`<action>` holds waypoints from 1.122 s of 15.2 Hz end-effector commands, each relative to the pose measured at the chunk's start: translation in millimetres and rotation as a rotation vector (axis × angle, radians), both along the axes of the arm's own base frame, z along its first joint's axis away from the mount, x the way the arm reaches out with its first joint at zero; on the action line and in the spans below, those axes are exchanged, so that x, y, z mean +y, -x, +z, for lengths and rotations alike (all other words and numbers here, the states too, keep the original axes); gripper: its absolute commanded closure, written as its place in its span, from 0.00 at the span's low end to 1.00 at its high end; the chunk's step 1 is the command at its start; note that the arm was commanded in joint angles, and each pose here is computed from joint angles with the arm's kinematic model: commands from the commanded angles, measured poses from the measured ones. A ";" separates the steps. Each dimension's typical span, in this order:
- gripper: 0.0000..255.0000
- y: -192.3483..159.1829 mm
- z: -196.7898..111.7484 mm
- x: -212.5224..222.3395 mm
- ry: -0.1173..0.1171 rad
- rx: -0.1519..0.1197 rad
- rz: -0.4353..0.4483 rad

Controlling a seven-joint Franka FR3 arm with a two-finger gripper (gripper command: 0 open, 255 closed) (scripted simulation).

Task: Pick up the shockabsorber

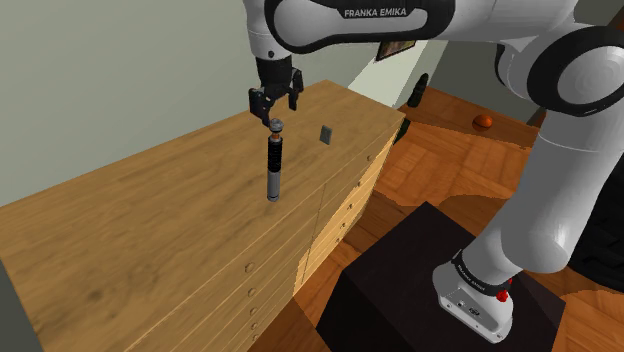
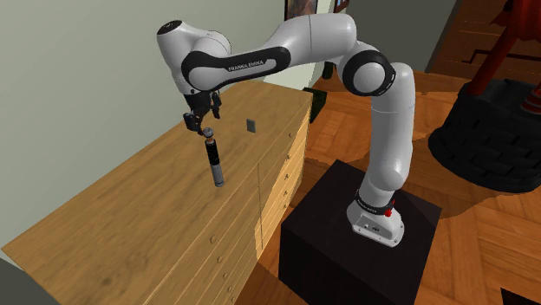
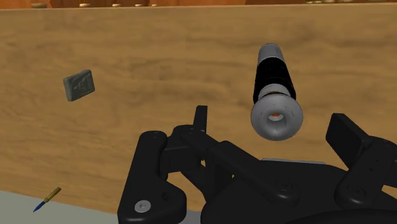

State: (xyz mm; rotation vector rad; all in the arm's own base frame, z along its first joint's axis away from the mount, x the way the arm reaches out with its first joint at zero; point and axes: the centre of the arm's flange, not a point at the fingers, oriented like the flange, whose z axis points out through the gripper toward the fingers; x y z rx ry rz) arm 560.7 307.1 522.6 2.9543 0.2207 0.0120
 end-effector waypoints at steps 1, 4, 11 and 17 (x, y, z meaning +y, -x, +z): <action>0.00 -9.6 -0.8 6.8 0.005 -0.004 -0.004; 0.00 -9.6 -16.6 6.8 0.005 -0.004 -0.004; 1.00 -9.7 -41.4 7.2 0.005 -0.003 -0.004; 1.00 -9.5 -41.3 7.0 0.005 -0.003 -0.004</action>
